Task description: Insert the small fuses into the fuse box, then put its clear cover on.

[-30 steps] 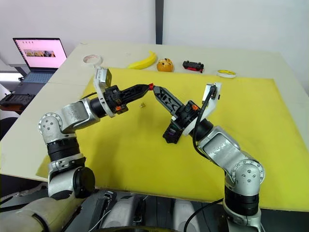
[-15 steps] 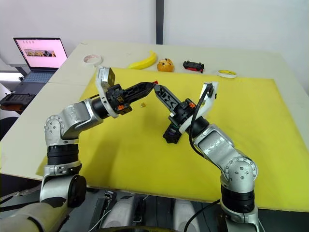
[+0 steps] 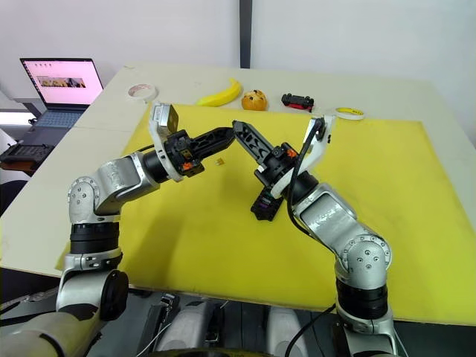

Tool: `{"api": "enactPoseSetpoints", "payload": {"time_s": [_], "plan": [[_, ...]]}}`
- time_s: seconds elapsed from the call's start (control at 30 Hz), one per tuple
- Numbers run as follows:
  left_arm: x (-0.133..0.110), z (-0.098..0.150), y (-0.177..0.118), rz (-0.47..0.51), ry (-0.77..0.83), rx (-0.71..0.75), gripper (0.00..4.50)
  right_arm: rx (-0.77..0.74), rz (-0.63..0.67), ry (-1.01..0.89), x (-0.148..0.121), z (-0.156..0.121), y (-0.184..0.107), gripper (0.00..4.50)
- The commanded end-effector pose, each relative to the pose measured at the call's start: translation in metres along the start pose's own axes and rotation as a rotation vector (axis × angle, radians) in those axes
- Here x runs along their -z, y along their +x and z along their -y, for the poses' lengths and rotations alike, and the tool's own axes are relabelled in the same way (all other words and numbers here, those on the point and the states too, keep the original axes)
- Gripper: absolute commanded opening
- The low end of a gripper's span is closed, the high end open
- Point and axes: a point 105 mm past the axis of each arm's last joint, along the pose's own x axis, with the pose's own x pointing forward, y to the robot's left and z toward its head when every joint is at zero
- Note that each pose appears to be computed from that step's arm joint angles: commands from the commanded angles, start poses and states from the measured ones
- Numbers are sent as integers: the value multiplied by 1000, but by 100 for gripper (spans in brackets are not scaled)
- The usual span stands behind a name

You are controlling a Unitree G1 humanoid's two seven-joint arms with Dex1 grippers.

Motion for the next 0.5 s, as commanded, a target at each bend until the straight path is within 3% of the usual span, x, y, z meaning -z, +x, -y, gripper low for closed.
{"api": "enactPoseSetpoints", "payload": {"time_s": [0.03,0.5], "plan": [[-1,15,2,-2,28,56,0,-30,13,-12,-3,-4,-1,276],[-1,14,3,-1,29,53,0,-24,28,-18,-5,-4,-11,276]]}}
